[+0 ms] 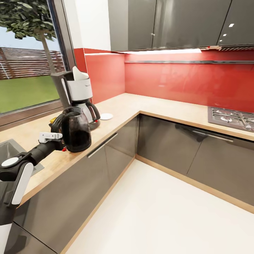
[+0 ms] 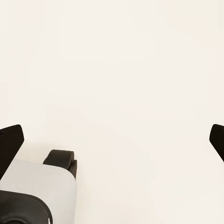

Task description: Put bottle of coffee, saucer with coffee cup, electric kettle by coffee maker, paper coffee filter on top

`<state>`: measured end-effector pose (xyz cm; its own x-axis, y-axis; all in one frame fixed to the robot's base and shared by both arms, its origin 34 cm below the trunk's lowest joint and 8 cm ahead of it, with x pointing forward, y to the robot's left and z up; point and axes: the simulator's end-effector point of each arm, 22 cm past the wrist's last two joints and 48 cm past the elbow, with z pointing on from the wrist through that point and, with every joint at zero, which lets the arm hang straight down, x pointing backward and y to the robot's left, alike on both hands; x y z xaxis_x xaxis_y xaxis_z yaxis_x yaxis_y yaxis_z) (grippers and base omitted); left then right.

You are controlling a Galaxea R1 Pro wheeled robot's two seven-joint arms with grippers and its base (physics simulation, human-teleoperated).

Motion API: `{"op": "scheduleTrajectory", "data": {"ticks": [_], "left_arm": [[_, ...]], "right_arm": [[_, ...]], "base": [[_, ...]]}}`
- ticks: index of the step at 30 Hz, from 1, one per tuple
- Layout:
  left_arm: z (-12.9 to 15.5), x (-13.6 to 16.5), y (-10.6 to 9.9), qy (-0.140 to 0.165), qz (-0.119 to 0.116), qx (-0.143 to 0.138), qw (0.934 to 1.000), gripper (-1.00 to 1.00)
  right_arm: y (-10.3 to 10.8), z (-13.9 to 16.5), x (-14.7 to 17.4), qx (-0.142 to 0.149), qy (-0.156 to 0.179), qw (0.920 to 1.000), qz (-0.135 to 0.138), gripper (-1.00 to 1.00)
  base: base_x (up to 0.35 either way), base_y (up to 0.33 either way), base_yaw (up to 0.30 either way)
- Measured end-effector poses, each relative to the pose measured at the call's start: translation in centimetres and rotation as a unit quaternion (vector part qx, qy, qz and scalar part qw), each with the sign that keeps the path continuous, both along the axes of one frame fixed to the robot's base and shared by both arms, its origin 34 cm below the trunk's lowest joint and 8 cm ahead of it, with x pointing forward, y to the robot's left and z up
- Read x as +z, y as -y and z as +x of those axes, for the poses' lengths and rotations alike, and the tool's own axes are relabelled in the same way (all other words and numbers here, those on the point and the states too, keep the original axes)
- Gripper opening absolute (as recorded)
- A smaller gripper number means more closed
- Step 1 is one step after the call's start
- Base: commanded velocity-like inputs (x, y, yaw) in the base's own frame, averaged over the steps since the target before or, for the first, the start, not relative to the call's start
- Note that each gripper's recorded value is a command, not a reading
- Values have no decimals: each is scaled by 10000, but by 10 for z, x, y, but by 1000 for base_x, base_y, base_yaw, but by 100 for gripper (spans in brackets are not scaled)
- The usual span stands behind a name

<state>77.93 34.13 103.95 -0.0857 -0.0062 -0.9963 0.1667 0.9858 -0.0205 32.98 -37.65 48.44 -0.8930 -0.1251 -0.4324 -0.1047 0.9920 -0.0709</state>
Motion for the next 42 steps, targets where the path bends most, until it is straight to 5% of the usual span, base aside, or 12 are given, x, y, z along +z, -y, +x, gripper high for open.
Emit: {"op": "scheduleTrajectory", "data": {"ticks": [3,4,42], "left_arm": [[0,0,-1,-7,-28,4,10000,-100],[0,-1,-5,-23,-101,36,9999,100],[0,0,-19,-3,-90,181,9998,100]], "right_arm": [[0,0,0,0,0,10000,0,100],[0,0,0,-1,-1,10000,0,100],[0,0,0,-1,-3,10000,0,100]], "base": [[0,0,0],[0,0,0],[-20,15,0]]}}
